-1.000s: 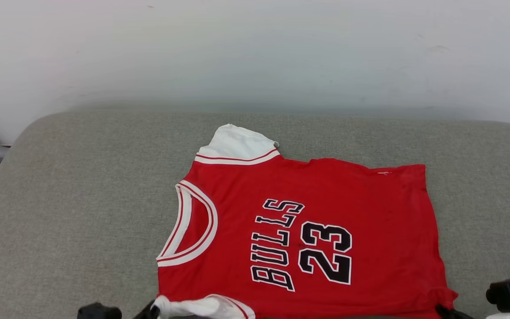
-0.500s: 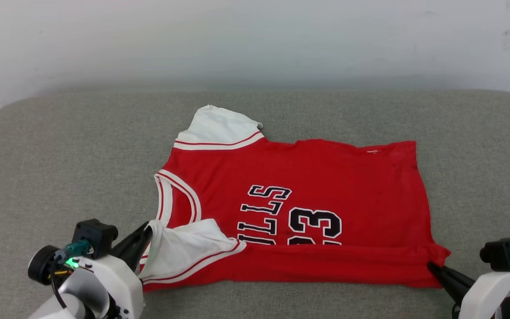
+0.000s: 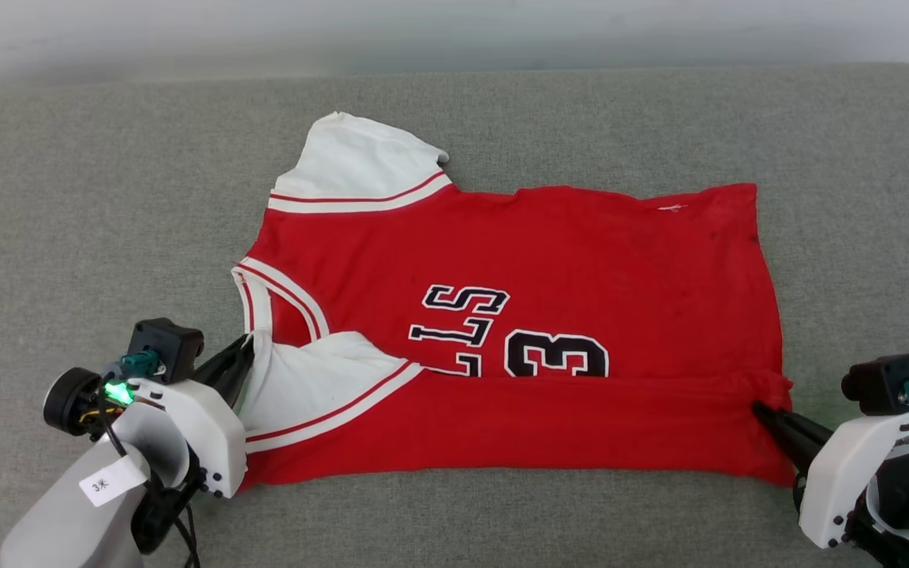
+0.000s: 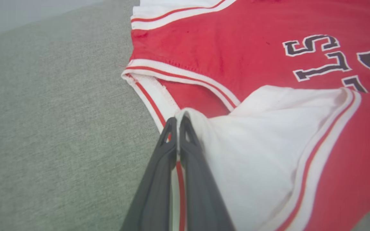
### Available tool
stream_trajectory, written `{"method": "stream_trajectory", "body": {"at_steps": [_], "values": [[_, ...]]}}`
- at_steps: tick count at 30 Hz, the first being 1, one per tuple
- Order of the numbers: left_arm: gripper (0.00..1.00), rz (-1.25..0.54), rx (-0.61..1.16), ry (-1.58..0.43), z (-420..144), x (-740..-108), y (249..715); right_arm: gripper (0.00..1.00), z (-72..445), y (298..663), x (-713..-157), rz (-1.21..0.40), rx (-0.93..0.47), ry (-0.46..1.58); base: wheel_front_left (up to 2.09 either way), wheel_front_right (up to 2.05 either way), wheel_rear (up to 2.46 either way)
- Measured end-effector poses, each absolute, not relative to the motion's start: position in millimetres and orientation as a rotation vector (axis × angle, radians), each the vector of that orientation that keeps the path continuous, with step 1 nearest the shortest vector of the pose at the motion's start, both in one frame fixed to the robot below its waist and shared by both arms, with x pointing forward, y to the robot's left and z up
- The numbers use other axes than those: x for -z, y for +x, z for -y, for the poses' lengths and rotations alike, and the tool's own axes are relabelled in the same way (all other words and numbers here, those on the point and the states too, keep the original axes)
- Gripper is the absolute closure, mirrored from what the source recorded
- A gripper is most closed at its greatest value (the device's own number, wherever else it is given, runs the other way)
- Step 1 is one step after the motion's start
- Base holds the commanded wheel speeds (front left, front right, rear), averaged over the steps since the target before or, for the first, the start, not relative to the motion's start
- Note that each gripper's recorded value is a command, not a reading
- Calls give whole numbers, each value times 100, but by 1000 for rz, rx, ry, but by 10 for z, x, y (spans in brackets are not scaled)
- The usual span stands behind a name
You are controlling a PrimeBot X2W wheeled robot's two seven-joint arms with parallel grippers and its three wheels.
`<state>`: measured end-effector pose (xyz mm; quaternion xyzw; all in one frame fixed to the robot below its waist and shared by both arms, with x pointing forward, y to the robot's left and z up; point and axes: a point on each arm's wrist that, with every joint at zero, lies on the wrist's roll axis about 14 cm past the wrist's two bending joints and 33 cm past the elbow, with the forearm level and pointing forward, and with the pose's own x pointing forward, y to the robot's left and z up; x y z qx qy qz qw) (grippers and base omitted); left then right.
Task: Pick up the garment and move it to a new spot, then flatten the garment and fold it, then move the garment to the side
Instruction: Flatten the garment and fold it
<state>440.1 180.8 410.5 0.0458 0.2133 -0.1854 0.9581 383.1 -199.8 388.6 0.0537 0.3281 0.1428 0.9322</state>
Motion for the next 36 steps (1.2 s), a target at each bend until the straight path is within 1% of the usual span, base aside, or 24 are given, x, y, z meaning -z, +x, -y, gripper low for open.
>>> {"method": "stream_trajectory", "body": {"at_steps": [3,8,9,10,11,12,13,22,26,29,33,36], "values": [[100,-488,377,98,-1828,-3911,4368,100,2010,3833,-3780,-706,-287,104,0,0,0],[100,-508,375,87,-1822,-3803,4321,100,2002,3833,-3743,-717,-289,101,0,0,0],[100,-506,375,82,-1820,-3807,4316,97,1999,3835,-3751,-711,-287,106,0,0,0],[100,-502,367,72,-1829,-3820,4319,75,2001,3832,-3758,-708,-284,111,0,0,0],[90,-499,361,68,-1835,-3838,4320,49,2001,3834,-3773,-704,-283,112,0,0,0],[52,-493,356,69,-1849,-3859,4319,0,2000,3842,-3803,-690,-283,111,0,0,0],[0,-483,351,64,-1856,-3892,4320,0,2001,3851,-3838,-674,-283,110,0,0,0],[0,-358,337,110,-2015,-4461,4400,0,2001,3922,-4288,-508,-292,95,0,0,0],[0,-358,329,133,-2123,-4692,4379,0,1986,3935,-4440,-459,-298,81,0,0,0],[0,-411,331,120,-2144,-4776,4328,0,1947,3947,-4515,-437,-305,79,0,0,0],[0,-526,356,94,-2113,-4791,4203,0,1862,3943,-4567,-426,-319,81,0,0,0],[0,-647,385,95,-2069,-4720,4077,0,1838,3928,-4574,-428,-321,81,0,0,0]]}}
